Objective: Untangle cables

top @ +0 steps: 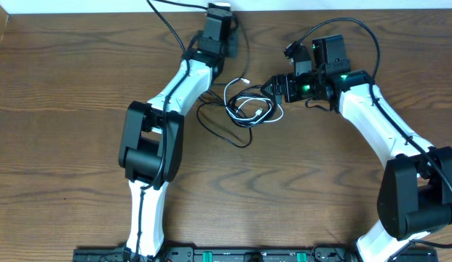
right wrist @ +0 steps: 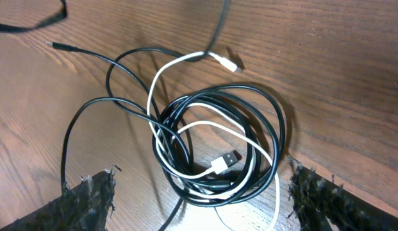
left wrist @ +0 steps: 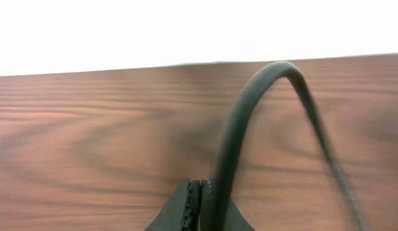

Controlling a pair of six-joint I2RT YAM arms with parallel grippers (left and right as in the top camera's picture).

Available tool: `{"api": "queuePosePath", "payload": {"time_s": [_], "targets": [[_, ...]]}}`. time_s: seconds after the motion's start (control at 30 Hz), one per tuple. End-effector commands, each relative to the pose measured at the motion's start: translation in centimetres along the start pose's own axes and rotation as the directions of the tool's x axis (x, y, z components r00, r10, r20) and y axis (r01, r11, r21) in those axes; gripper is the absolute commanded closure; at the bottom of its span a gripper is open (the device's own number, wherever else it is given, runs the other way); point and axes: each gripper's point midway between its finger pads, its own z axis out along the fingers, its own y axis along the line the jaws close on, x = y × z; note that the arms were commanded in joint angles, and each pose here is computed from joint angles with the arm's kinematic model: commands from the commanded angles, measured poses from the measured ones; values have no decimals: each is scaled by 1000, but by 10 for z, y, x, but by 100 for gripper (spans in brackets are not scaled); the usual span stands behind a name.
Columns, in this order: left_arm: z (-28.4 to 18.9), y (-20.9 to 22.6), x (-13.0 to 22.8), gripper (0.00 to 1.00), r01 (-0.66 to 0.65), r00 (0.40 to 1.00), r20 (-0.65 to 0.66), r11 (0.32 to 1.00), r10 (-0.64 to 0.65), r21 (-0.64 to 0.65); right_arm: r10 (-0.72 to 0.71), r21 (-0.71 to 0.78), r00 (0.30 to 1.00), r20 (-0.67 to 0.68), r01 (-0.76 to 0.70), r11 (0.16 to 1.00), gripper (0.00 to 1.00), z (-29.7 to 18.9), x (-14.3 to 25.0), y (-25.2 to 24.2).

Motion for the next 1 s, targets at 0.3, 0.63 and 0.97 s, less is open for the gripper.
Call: {"api": "queuePosePath", "payload": {"time_s": [0.3, 0.63, 0.97], "targets": [[-187, 71, -145, 93, -104, 958, 240, 969, 158, -223, -22, -11, 1000, 13, 23, 1000, 14, 1, -6, 7], [-352, 75, -157, 93, 7, 945, 326, 1000, -14, 22, -169, -116, 983, 74, 177, 977, 19, 21, -15, 71], [-407, 89, -148, 92, 151, 923, 345, 985, -170, 82, -351, -170, 917, 190, 383, 908, 21, 63, -20, 125]]}}
